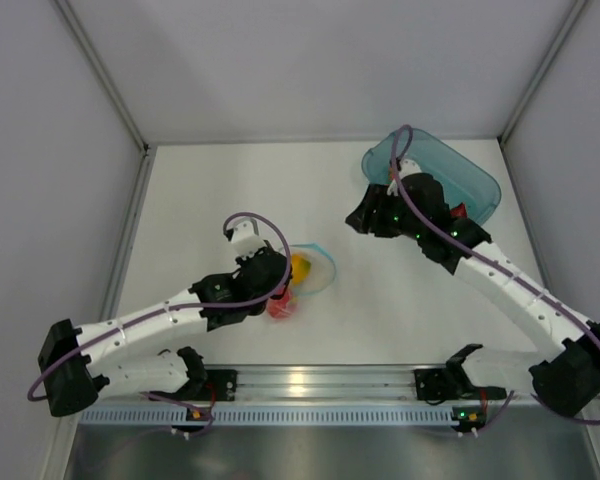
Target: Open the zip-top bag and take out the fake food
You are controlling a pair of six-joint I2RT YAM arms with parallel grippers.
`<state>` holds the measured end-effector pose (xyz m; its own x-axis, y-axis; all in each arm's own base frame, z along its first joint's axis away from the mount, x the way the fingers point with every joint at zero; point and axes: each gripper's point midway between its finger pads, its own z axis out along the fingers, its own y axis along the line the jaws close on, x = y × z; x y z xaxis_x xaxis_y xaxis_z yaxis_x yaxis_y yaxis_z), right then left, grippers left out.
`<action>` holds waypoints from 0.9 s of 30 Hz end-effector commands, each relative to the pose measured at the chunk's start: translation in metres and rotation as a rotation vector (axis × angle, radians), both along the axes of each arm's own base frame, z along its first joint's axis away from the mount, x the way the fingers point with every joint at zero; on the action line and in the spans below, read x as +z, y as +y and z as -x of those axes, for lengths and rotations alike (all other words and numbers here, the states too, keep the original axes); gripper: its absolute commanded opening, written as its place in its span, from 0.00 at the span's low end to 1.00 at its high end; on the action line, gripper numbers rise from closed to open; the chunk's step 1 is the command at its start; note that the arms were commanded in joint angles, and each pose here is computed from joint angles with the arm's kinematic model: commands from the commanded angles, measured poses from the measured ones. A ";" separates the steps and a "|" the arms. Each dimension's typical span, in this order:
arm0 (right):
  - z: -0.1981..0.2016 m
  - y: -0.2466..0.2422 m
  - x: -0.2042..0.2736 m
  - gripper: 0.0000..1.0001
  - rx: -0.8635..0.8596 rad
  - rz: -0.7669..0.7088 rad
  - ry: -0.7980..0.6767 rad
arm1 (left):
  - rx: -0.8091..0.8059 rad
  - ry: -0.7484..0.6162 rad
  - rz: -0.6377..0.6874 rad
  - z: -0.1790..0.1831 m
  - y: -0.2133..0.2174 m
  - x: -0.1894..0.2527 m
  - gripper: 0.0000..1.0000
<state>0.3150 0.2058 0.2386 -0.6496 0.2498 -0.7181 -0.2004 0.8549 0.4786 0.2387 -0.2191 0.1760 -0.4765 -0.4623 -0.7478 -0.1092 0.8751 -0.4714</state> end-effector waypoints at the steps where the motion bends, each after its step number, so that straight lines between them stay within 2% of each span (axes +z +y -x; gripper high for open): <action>1: 0.028 0.041 0.021 0.53 0.047 -0.128 -0.036 | 0.072 -0.047 0.085 -0.011 -0.003 0.023 0.00; 5: 0.050 0.078 0.018 0.47 0.058 -0.220 -0.022 | 0.081 -0.047 0.083 -0.012 -0.003 0.022 0.00; 9: 0.065 0.117 0.018 0.46 0.073 -0.280 -0.020 | 0.087 -0.045 0.086 -0.012 -0.002 0.020 0.00; 15: 0.082 0.159 -0.005 0.46 0.075 -0.253 0.032 | 0.093 -0.038 0.079 -0.012 0.000 0.014 0.00; 22: 0.078 0.172 -0.055 0.44 -0.055 -0.188 0.058 | 0.089 -0.036 0.100 -0.008 0.003 0.014 0.00; 27: 0.067 0.189 -0.078 0.46 -0.060 -0.102 0.082 | 0.103 -0.068 0.095 -0.006 0.016 0.019 0.00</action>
<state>0.2332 0.3751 0.1413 -0.7324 0.2979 -0.6123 -0.1162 0.8314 0.5434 0.2418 -0.2143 0.1807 -0.4316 -0.5397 -0.7228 -0.1604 0.8344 -0.5272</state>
